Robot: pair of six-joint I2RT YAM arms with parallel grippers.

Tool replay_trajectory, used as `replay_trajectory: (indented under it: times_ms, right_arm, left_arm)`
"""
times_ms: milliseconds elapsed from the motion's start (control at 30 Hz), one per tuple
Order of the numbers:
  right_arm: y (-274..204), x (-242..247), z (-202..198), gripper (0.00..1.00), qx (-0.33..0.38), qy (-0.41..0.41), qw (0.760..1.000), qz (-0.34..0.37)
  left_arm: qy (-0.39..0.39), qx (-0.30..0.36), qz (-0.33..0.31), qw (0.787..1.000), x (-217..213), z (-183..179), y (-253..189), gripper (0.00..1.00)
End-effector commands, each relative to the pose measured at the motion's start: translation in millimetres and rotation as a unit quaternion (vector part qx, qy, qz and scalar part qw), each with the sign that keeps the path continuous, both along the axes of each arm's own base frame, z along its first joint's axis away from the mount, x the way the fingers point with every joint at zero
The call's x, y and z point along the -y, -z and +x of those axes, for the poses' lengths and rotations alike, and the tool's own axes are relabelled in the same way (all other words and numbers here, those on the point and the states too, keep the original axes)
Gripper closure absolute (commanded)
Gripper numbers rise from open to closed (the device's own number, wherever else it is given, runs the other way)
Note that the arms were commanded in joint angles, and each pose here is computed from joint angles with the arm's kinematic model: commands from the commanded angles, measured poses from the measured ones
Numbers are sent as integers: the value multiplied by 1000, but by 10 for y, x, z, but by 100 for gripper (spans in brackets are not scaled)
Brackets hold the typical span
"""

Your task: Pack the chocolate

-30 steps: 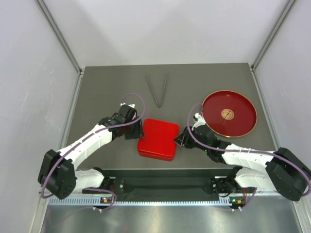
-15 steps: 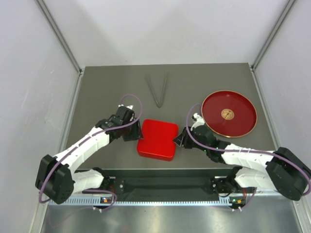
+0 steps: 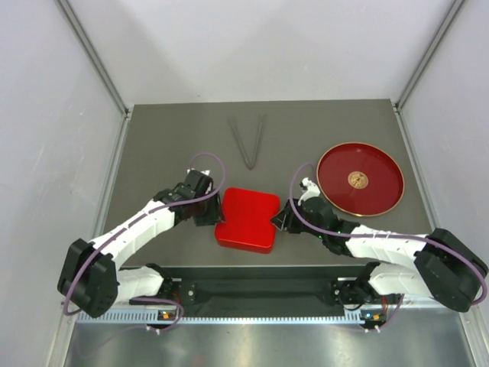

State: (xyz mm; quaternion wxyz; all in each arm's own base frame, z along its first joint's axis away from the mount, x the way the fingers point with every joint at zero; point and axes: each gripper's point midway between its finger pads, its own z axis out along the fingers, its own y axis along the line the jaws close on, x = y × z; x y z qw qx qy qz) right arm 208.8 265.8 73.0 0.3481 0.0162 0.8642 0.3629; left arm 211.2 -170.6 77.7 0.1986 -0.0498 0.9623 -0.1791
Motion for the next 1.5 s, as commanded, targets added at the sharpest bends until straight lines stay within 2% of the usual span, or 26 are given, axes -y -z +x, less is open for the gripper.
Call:
replay_trajectory:
  times_ms: [0,167,300,500,600,633,667,733,867,967,1067,1267,1333,1367,1467]
  right_arm:
    - [-139,-83,68,63,22,0,1000,-3]
    - [-191,-63,79,63,28,2,1000,-5]
    - [-261,57,63,59,22,22,999,-19]
    - [-623,230,71,57,45,42,998,-31]
    - [-880,110,95,68,77,14,997,-13]
    - [-942,47,99,76,84,-1,996,-7]
    - [-1027,-106,113,79,94,-31,995,2]
    - [-1059,-262,128,83,98,-58,993,14]
    - [-871,-644,127,83,74,-118,988,60]
    - [-475,-678,128,83,29,-109,991,77]
    - [-59,-551,108,82,3,-93,994,52]
    - [-44,-417,190,81,10,-68,997,22]
    - [-198,-449,163,80,19,-82,996,31]
    - [-329,-514,164,80,29,-93,994,44]
    - [-708,-810,-14,80,52,-149,984,81]
  left_arm:
    - [-8,0,18,1000,-16,114,87,53]
    - [2,48,5,999,69,316,-261,51]
    - [7,105,-15,994,194,588,-812,49]
    - [24,136,-43,990,373,779,-1071,50]
    - [29,137,-59,988,464,851,-944,56]
    - [26,126,-67,989,461,868,-874,58]
    - [25,105,-69,992,468,865,-708,63]
    - [21,99,-87,991,513,922,-601,65]
    - [-5,53,-57,997,385,924,-105,67]
    - [-5,12,-65,998,377,716,286,69]
    - [2,5,-73,997,392,614,394,69]
    - [22,22,-98,995,468,600,135,69]
    - [16,46,-91,995,441,685,-54,69]
    - [12,38,-73,997,368,646,-74,69]
    - [-14,87,-42,995,174,790,-409,69]
